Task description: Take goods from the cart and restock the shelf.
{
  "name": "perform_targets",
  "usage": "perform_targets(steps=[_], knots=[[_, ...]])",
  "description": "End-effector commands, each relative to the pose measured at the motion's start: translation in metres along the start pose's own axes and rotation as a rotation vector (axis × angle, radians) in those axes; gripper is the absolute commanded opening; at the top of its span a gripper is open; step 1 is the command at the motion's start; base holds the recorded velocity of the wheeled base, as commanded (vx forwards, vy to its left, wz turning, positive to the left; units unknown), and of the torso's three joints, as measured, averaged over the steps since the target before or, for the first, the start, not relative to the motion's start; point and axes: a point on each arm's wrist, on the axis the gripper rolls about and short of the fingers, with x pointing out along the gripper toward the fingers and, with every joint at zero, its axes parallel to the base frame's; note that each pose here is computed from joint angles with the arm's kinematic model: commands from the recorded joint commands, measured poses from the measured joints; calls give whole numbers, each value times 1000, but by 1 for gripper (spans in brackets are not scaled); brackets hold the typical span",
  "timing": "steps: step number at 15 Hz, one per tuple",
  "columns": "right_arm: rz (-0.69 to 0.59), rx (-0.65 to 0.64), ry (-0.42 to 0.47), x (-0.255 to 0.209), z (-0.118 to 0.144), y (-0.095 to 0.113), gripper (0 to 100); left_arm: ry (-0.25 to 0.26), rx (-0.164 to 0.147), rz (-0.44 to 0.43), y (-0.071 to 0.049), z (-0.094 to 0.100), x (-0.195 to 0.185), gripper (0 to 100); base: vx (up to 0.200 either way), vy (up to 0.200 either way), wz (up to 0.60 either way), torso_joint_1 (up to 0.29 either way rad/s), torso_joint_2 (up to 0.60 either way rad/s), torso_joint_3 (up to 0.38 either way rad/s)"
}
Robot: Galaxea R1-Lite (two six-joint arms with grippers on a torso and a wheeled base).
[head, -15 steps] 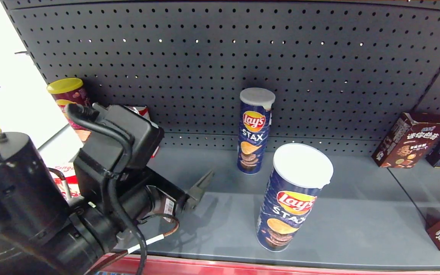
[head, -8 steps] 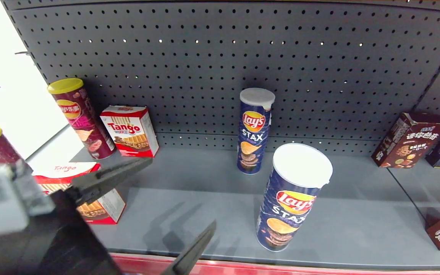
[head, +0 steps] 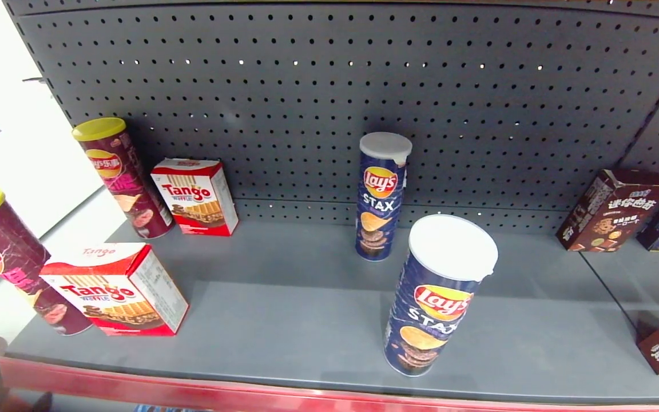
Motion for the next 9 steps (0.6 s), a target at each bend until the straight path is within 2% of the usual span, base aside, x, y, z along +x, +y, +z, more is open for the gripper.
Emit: perform_targets(steps=[1,4,5,6,7,8,9], knots=[[0,0,2,0,0,0,100,-36,-28,155,-11,-34,-38,100,0,0,0,0,0,0],[0,0,2,0,0,0,100,-4,-90,147,-20,-40,-43,100,0,0,0,0,0,0],[0,0,2,0,0,0,100,-5,-92,146,-20,-40,-43,100,0,0,0,0,0,0],[0,0,2,0,0,0,100,28,-118,109,-24,-44,-43,100,0,0,0,0,0,0],[0,0,2,0,0,0,100,60,-121,132,-25,-46,-43,100,0,0,0,0,0,0],[0,1,2,0,0,0,100,164,-140,188,-30,-54,-43,100,0,0,0,0,0,0],[0,0,2,0,0,0,100,239,-150,208,-33,-60,-45,100,0,0,0,0,0,0]])
